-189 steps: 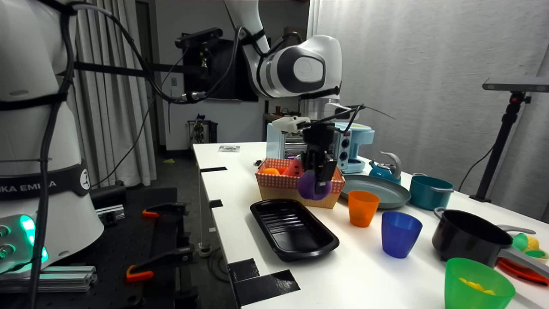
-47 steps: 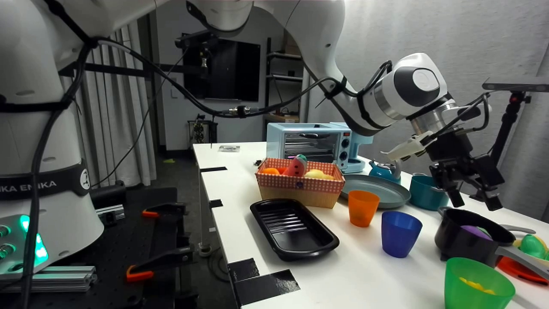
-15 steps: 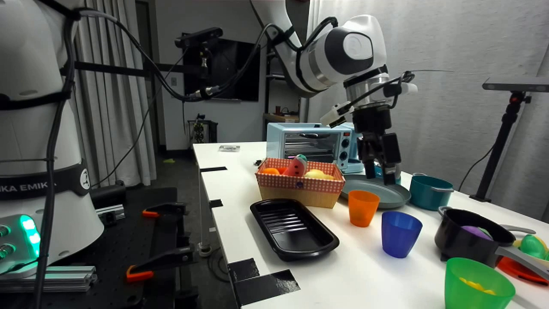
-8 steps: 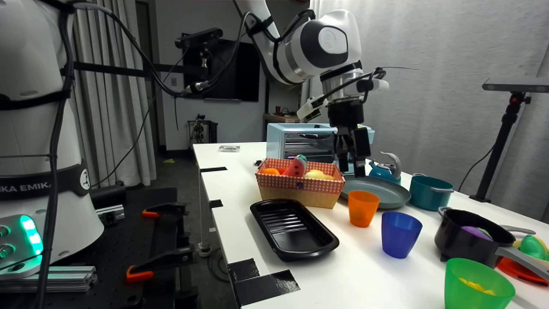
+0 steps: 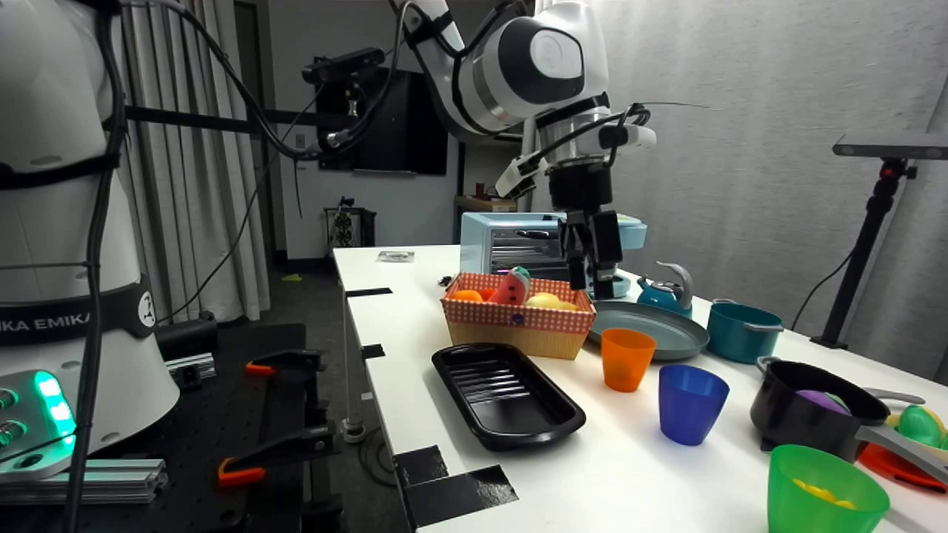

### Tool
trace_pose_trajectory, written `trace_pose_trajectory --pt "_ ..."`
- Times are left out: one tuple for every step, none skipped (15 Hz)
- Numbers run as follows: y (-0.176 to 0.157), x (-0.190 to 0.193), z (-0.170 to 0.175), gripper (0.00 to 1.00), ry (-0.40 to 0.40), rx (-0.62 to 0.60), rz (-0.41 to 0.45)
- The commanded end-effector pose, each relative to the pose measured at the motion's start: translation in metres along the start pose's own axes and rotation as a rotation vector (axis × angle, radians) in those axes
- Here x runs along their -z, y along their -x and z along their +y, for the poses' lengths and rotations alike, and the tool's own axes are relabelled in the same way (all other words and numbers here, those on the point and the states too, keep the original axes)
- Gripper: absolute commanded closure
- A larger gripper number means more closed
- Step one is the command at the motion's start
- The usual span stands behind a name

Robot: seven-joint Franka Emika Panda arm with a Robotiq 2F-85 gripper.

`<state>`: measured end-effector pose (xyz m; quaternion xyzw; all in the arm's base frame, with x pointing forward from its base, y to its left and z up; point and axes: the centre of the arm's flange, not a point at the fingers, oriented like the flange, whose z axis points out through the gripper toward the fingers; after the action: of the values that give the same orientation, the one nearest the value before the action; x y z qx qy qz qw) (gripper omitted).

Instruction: Take the purple object from the black plate and put it in the black pot

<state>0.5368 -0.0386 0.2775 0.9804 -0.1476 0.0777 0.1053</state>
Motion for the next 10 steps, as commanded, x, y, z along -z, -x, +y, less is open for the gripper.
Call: trace_pose_trajectory --pt "0.014 0.007 0.009 0.0 -0.013 0.015 0.014" --pt "0.015 0.007 0.009 0.0 -0.014 0.017 0.014" --pt "0.015 0.006 0.009 0.0 -0.014 0.018 0.012" --pt "0.015 0.006 0.009 0.0 -0.016 0.016 0.007" --pt "0.015 0.005 0.009 0.0 -0.021 0.015 -0.002" --pt "0.015 0.003 0.008 0.0 -0.026 0.018 -0.016" --pt "0.016 0.002 0.008 0.0 -0.04 0.023 -0.036" --pt "0.008 -0.004 0.002 0.0 -0.011 0.008 -0.02" --pt "0.01 -0.005 0.001 0.0 -0.016 0.015 -0.027" --pt "0.011 -0.006 0.001 0.0 -0.019 0.018 -0.031"
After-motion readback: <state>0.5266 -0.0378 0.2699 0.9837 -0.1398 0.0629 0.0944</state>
